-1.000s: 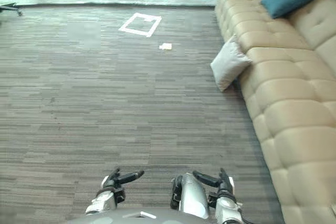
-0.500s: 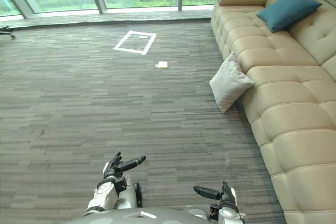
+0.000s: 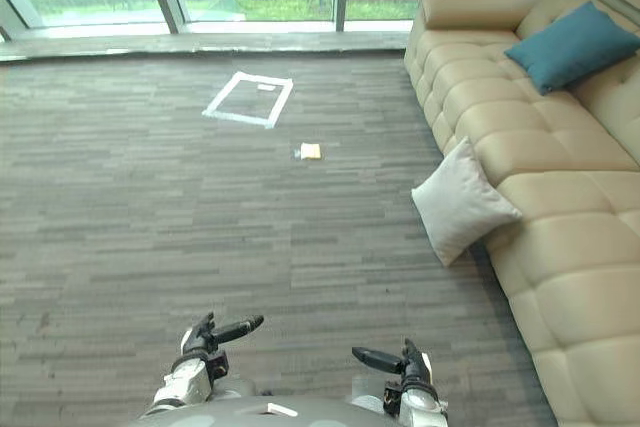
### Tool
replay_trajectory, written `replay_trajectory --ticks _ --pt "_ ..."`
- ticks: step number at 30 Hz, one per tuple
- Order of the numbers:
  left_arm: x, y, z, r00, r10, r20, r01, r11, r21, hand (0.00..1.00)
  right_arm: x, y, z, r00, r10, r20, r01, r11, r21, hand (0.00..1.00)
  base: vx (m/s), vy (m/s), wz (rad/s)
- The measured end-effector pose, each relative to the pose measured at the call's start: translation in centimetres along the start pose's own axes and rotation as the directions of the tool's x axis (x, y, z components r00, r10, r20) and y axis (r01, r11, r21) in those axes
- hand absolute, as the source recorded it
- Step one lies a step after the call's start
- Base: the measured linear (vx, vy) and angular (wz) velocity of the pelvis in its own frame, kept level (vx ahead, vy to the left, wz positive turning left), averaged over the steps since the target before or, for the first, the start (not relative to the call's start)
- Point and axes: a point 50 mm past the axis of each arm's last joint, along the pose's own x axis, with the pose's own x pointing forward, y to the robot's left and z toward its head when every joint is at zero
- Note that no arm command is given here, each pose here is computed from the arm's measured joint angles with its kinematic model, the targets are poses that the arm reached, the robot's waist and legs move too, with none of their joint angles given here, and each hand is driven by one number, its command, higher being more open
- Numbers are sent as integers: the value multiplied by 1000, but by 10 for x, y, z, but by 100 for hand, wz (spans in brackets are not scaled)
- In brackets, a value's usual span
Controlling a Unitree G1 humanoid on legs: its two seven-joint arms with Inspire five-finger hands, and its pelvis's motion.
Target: Pick up cushions and gather them together orderly.
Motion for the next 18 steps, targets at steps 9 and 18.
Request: replay_trajectory --ticks 9,18 --pt "-4 -28 -5 995 -93 -19 93 996 -4 100 5 -12 2 999 -39 -31 39 999 -7 100 454 -211 25" --pt "-2 -5 14 997 7 75 3 992 -125 100 2 3 -3 999 14 -40 -18 993 -117 100 307 -38 -57"
